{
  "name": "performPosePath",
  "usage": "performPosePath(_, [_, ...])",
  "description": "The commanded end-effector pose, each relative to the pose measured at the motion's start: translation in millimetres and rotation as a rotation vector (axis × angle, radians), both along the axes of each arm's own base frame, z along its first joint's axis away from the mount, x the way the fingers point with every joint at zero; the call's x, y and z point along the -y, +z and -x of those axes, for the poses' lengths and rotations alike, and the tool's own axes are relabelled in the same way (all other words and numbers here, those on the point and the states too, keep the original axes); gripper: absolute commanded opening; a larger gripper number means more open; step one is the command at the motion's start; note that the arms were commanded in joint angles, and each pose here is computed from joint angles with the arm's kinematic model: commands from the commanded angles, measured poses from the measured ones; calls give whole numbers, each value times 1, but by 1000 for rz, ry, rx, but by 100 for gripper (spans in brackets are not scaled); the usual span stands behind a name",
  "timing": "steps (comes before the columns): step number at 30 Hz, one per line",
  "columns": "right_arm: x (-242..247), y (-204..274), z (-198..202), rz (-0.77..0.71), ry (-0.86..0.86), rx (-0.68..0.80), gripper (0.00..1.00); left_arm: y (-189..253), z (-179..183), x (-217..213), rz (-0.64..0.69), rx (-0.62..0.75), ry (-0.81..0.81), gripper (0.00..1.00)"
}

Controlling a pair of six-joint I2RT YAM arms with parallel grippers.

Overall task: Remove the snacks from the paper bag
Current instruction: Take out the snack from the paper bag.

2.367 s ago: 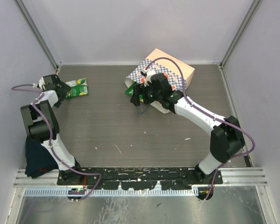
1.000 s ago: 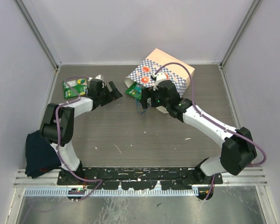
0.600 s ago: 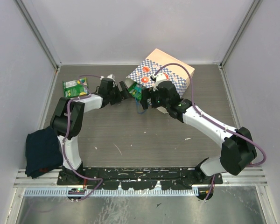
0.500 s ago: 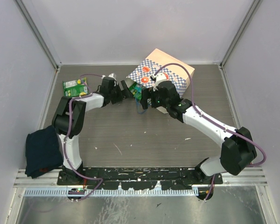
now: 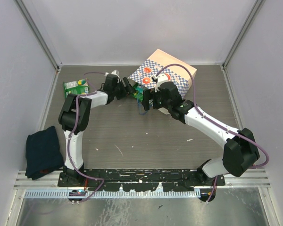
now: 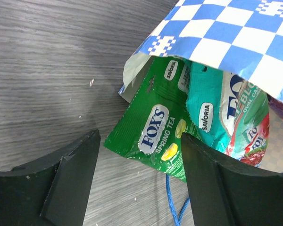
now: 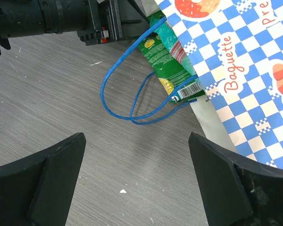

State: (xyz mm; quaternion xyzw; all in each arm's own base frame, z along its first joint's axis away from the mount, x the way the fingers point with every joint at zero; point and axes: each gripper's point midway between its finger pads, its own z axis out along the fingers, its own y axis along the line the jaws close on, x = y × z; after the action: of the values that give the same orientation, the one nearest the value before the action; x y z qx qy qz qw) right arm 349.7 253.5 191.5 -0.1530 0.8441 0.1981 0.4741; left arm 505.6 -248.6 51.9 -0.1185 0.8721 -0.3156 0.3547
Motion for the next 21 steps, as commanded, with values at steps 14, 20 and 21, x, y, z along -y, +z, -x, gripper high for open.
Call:
performPosePath(14, [-4,20,-5,-34,9,66,97,-17,-17,-4,-24,10,51,38])
performPosePath(20, [-4,19,-5,-32,6,66,97,-16,-16,-8,-45,18,56,31])
performPosePath(21, [-4,19,-4,-31,7,66,97,-15,-15,-8,-48,20,56,31])
